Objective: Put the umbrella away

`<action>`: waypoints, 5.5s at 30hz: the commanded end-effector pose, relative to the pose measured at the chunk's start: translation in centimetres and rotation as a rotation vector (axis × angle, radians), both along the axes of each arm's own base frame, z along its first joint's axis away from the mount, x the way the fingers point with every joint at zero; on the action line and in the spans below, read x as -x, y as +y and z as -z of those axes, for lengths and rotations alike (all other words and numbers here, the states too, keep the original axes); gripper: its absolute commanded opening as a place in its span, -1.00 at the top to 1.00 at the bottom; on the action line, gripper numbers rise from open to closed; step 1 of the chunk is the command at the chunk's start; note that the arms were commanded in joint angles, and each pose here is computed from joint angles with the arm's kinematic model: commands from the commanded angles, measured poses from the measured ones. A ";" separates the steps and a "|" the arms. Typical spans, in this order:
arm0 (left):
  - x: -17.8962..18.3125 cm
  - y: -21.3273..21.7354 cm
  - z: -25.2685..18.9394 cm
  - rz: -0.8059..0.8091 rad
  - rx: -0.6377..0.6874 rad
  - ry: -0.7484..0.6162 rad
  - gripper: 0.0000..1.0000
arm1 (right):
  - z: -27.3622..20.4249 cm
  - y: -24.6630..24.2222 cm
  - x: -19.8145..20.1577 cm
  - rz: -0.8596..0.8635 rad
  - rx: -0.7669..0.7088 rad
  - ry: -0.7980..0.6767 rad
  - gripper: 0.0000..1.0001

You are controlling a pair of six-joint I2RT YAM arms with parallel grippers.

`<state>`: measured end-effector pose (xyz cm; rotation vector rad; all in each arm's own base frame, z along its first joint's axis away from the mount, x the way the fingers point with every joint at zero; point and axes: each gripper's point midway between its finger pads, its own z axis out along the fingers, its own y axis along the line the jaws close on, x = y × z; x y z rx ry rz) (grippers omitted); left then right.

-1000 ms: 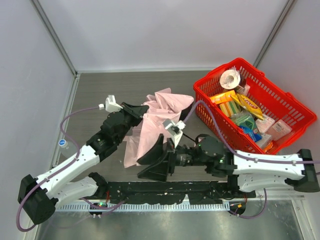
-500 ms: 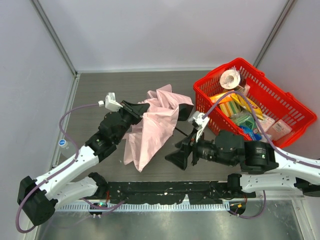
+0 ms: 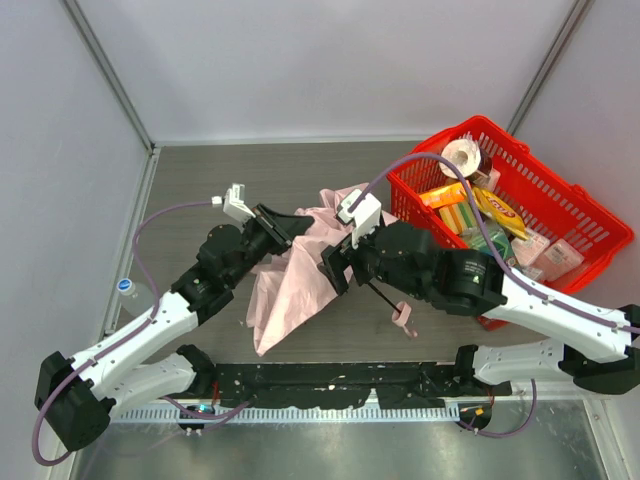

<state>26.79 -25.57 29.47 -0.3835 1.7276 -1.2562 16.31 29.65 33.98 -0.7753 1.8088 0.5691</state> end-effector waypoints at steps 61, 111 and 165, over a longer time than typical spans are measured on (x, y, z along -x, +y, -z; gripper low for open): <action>11.5 -4.5 -13.7 0.694 0.230 -0.384 1.00 | 6.7 5.4 -3.1 -0.269 -0.203 0.054 -0.26; 7.9 7.5 5.0 0.174 -0.646 0.046 0.61 | -3.8 -0.6 0.2 -0.243 -0.346 -0.055 0.99; 13.7 22.3 -3.4 -0.366 -0.408 -0.185 -0.65 | 17.1 6.8 -27.2 0.392 1.016 -0.604 0.99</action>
